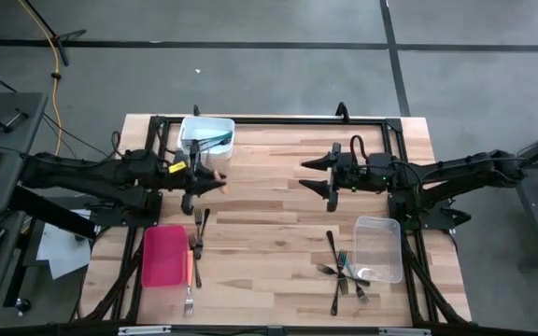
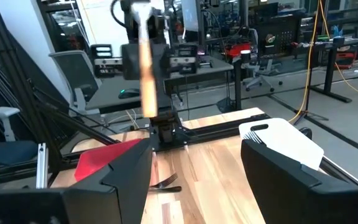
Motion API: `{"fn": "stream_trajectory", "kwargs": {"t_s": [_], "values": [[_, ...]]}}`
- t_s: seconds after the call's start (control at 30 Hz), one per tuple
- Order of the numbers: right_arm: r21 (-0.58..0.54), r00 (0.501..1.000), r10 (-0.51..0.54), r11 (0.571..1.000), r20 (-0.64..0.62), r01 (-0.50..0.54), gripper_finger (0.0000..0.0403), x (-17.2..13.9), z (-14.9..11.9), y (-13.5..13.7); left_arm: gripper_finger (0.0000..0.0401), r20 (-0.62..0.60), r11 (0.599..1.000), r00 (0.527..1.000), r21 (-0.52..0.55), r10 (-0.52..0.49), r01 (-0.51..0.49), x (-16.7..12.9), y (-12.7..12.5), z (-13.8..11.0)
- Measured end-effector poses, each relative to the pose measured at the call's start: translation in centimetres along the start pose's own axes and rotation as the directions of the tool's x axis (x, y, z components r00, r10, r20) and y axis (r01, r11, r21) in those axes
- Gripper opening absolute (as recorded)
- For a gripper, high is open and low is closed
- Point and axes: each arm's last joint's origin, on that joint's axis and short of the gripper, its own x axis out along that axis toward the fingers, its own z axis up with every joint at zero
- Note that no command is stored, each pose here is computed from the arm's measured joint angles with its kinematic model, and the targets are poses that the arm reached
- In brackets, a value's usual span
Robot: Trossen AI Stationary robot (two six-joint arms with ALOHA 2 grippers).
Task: Sort silverware by color (type)
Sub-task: Put the orange fork into the red bin
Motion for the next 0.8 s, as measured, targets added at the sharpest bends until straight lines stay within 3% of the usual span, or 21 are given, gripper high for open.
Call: {"fn": "stream_trajectory", "kwargs": {"t_s": [0.13,0.3,0.37,0.47,0.63,0.8], "values": [[0.000,1.000,0.000,1.000,0.000,0.000,0.0232,0.0,0.0,0.0,0.0042,-0.317,0.998,0.946,-0.017,-0.062,0.060,-1.1,-1.3,0.3],[-0.003,1.000,-0.003,1.000,-0.003,0.003,0.0232,0.0,0.0,0.0,0.0042,-0.611,0.992,0.782,-0.067,-0.125,0.106,-2.5,-3.5,-0.6],[-0.002,1.000,-0.005,1.000,-0.008,0.004,0.0232,0.0,-0.1,0.0,0.0042,-0.705,0.987,0.693,-0.072,-0.151,0.141,-2.9,-4.6,-1.8],[-0.003,1.000,-0.006,1.000,-0.015,0.005,0.0232,0.0,-0.2,0.0,0.0042,-0.801,0.977,0.573,-0.063,-0.172,0.205,-3.4,-6.3,-3.2],[-0.004,1.000,-0.017,1.000,-0.016,0.017,0.0232,0.0,-0.2,-0.1,0.0042,-0.915,0.940,0.384,0.016,-0.124,0.341,-4.4,-8.8,-5.5],[-0.003,0.998,-0.059,0.998,-0.010,0.059,0.0232,0.0,-0.2,-0.2,0.0042,-0.949,0.884,0.301,0.061,-0.093,0.464,-5.6,-9.9,-7.7]]}}
